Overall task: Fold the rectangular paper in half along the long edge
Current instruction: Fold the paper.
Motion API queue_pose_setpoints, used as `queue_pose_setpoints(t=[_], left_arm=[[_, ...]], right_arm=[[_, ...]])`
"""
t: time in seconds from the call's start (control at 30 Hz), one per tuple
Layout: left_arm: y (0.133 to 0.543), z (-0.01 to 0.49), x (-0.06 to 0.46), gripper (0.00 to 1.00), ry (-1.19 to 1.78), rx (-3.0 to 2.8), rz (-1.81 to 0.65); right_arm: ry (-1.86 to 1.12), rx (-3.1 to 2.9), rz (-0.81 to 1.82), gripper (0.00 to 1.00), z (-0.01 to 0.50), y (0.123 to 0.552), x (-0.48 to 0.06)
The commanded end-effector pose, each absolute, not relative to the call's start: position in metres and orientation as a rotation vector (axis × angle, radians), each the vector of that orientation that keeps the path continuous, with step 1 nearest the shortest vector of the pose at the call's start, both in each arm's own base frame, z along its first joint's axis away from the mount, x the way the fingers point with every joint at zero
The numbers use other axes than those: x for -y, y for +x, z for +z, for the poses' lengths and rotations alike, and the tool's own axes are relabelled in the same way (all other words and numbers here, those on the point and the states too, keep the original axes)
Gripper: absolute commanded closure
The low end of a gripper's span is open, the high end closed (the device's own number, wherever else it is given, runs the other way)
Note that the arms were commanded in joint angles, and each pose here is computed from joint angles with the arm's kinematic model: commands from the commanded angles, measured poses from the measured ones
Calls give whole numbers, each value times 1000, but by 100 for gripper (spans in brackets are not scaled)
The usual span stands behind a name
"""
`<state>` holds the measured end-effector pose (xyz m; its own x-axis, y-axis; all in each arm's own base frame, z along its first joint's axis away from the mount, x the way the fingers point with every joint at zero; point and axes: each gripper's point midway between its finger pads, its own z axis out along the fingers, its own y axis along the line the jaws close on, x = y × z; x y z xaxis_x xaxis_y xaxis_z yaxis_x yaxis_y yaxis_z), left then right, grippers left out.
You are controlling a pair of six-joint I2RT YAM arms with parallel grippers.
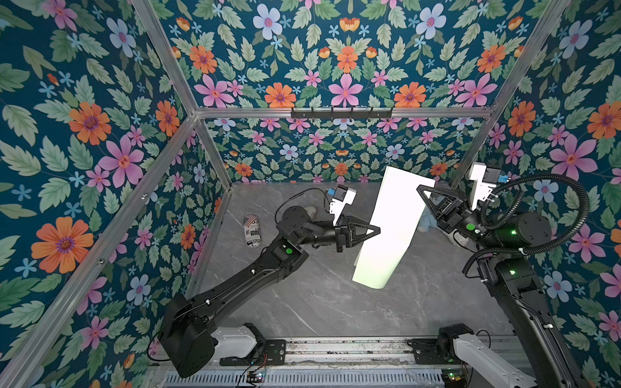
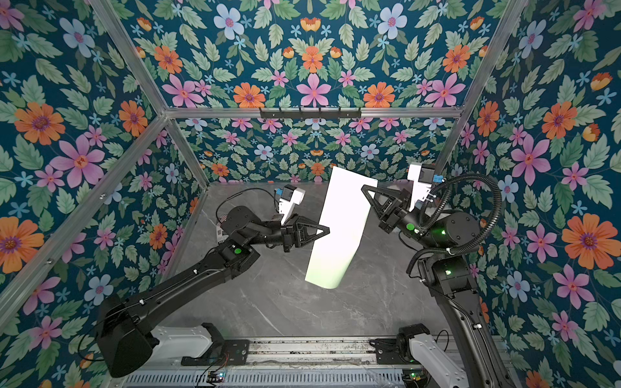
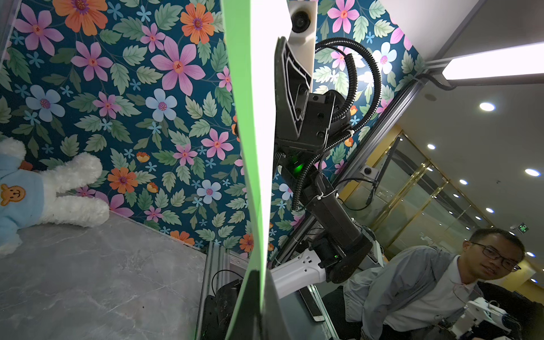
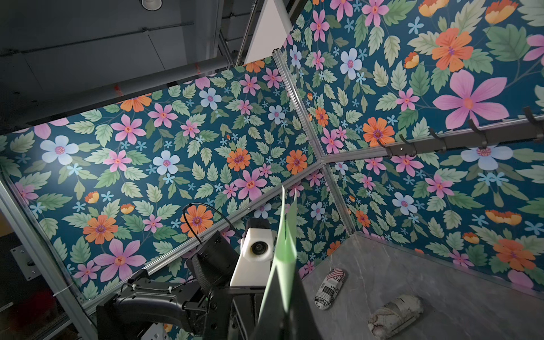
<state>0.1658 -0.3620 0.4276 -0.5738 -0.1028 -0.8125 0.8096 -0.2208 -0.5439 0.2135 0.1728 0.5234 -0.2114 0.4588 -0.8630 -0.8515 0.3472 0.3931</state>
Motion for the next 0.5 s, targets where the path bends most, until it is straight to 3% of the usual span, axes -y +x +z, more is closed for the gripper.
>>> queue_pose_setpoints(t=[0.0,0.03,0.1,0.13,0.17,0.23,0.33,0.37,0.4,0.47], left_arm=[[161,434,360,100,891,-1355,-1866],[161,434,360,100,891,-1354,-1866],[161,435,359,100,892,-1352,-1865],[161,435,360,100,892,-1352,-1867],[161,435,360,100,892,-1352,-1868],[160,435,360,100,894,-1351,-1868],[159,435,361,100,898,-1350,-1871],[159,435,361,100,900,-1348,-1872],[158,435,361,100,903,-1347,-1873],[157,437,361,100,906,-1341,-1875]], right_arm=[[-438,-1221,1267,100,537,201,-171],[-436,-1219,1267,100,538,200,-171],[-430,-1222,1263,70,539,200,-170],[-429,-1228,1265,66,538,201,-170],[-432,-1226,1263,66,538,200,-170],[-432,-1218,1266,82,538,199,-170],[-429,-1212,1264,82,540,198,-169],[-435,-1209,1265,95,540,197,-169],[-435,-1204,1266,100,540,197,-169],[-436,-1201,1268,100,540,196,-169]])
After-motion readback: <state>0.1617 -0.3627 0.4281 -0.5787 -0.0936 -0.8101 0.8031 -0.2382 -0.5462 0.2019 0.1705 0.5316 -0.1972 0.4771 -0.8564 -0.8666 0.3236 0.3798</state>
